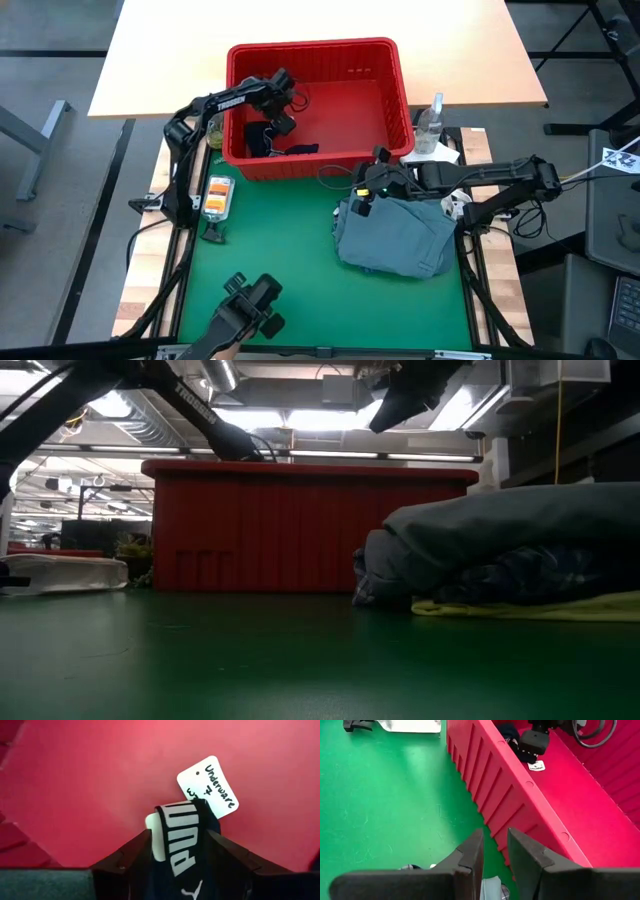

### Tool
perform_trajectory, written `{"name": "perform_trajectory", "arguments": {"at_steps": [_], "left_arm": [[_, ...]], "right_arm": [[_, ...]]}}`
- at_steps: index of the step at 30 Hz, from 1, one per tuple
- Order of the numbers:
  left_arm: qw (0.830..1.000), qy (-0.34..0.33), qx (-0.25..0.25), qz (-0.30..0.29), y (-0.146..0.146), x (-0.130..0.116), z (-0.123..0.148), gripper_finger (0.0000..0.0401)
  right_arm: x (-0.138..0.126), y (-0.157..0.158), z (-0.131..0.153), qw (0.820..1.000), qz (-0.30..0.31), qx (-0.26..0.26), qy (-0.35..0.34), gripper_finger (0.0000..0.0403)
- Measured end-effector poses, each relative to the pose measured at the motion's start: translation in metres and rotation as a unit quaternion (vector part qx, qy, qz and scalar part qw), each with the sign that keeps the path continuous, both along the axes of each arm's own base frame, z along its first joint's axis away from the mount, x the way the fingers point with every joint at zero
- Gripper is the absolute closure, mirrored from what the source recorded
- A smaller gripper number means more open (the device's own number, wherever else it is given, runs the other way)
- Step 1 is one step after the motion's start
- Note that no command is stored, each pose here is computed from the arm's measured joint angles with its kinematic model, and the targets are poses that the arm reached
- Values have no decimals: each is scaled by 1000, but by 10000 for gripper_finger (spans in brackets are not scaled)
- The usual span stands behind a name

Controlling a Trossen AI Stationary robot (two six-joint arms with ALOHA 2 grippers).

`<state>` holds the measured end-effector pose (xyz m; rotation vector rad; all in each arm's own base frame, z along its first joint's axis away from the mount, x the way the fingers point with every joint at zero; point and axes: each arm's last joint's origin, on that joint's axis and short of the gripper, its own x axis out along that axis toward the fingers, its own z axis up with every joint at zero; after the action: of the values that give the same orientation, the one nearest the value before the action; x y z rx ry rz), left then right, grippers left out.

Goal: Fold Laundry from Bin
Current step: Fold the dark blue underwear shorts

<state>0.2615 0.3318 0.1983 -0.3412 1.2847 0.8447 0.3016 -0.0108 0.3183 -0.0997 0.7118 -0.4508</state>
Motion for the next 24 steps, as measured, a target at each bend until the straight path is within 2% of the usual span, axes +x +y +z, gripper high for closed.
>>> {"name": "perform_trajectory", "arguments": {"at_steps": [6,12,15,21,24], "left_arm": [[1000,13,-18,-5,3,3,-18,225],[999,17,-28,-32,3,3,-21,237],[999,17,-28,-32,3,3,-21,273],[999,20,-33,-31,2,3,-21,379],[999,18,-40,-24,-1,2,-17,393]], "right_arm": [[0,0,0,1000,0,0,1,315],[0,0,0,1000,0,0,1,315],[0,0,0,1000,0,0,1,315],[0,0,0,1000,0,0,1,315],[-1,0,2,1000,0,0,-3,315]]}}
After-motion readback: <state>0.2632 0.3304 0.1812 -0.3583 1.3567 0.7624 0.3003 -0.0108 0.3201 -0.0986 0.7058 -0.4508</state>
